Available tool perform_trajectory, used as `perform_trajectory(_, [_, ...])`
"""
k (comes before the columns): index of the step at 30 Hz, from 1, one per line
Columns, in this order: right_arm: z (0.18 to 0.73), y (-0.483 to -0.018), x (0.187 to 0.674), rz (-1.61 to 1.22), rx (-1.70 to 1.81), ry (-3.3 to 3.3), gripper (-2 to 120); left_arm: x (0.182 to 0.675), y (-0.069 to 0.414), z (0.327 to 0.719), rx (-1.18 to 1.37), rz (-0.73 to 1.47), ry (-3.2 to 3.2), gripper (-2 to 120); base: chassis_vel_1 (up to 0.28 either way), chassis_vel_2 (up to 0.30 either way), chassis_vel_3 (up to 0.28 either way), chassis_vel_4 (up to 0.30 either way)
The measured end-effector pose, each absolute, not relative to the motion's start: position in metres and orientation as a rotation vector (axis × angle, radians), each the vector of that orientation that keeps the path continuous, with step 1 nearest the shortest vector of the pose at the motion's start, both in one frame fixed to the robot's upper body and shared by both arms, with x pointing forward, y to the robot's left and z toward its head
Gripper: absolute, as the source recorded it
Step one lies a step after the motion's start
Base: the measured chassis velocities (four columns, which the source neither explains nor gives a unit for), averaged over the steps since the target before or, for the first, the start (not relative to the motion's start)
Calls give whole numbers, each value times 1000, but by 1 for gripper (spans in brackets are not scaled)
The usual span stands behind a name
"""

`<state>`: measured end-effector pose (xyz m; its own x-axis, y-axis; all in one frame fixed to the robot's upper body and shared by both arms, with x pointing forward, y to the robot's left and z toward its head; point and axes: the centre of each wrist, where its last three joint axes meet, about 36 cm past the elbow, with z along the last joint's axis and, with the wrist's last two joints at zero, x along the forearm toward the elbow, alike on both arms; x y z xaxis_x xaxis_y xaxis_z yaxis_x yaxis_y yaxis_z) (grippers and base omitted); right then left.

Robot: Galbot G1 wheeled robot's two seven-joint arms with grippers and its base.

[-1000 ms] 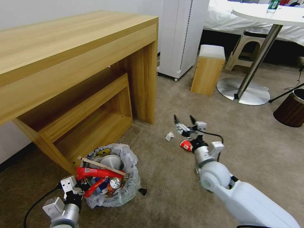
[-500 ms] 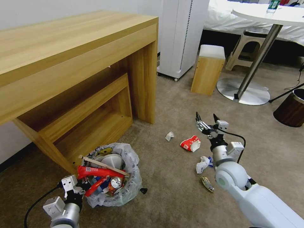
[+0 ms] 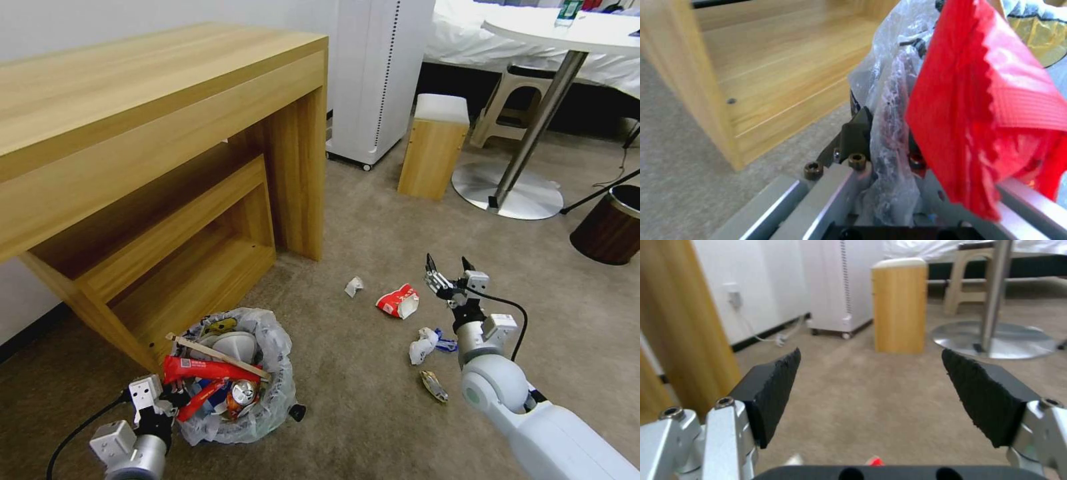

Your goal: Pick up the trash bin and place the garbage on the floor into it.

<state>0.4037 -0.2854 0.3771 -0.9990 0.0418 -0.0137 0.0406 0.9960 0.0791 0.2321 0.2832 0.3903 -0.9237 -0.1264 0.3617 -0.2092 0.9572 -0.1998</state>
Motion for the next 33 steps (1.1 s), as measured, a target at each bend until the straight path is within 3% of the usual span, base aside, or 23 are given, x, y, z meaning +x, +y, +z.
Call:
perform_trajectory(17, [341,-283,388,96,117,3258,80,232,285,386,248,319,-2761,1,-49,-48,-48,-53])
perform_trajectory(26, [302,-281,348,134,121,3565,80,237,285,386,250,331,-2769,1,0,0,0,0])
perform_trajectory(33, [264,-297,309,-36,21,3654,74,238,284,383,260,339,-2776,1,0,0,0,0])
